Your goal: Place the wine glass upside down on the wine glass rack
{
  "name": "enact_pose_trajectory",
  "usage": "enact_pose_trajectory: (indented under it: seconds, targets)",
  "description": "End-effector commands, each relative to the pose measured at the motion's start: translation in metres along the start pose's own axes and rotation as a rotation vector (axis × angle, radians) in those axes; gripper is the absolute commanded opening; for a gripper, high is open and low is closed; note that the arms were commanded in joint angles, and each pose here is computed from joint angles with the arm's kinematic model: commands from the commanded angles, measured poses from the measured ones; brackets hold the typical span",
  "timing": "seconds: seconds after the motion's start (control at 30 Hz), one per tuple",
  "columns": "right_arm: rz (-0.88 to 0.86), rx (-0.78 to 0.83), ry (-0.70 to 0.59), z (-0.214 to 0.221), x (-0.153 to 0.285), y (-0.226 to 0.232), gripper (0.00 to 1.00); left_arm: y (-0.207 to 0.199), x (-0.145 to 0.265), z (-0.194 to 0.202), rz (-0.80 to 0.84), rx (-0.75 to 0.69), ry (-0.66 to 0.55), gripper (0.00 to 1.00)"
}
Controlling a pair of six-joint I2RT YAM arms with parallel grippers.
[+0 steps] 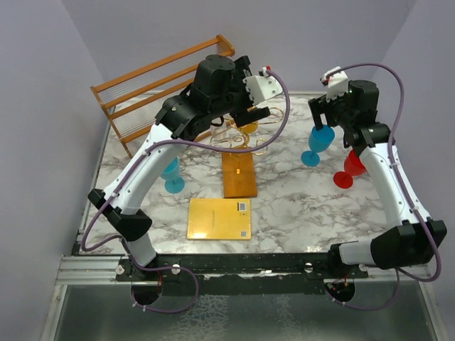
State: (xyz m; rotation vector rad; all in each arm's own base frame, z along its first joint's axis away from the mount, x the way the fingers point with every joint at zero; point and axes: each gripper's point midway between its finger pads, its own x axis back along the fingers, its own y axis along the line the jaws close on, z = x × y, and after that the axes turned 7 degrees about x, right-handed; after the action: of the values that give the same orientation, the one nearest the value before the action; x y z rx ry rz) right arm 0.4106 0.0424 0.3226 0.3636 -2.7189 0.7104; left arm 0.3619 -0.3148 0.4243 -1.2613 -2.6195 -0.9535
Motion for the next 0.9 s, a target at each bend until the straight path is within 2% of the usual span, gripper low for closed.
enact_pose_trajectory:
  seconds: [0.0,0.17,0.37,0.63,0.73,0.87]
  targets:
    - [0.069,0.025,0.111,0.031,-0.023,-0.01,0.81,0.011,0.037,-0.02,-0.06,0.092,-0.049,0.99]
    - [0.106,0.045,0.224,0.064,-0.04,-0.019,0.74,0.016,0.049,-0.018,-0.09,0.115,-0.035,0.99]
    - [0.03,-0.038,0.289,0.098,-0.051,-0.026,0.66,0.023,0.053,-0.018,-0.126,0.115,-0.02,0.99]
    - [-0.083,-0.078,0.371,0.132,-0.067,-0.006,0.57,0.028,0.051,-0.015,-0.15,0.107,0.0,0.99]
    - [-0.12,-0.09,0.381,0.136,-0.071,0.001,0.51,0.029,0.049,-0.013,-0.153,0.105,0.012,0.99]
    - [-0.167,-0.104,0.408,0.144,-0.078,0.01,0.39,0.031,0.046,-0.011,-0.165,0.101,0.024,0.99]
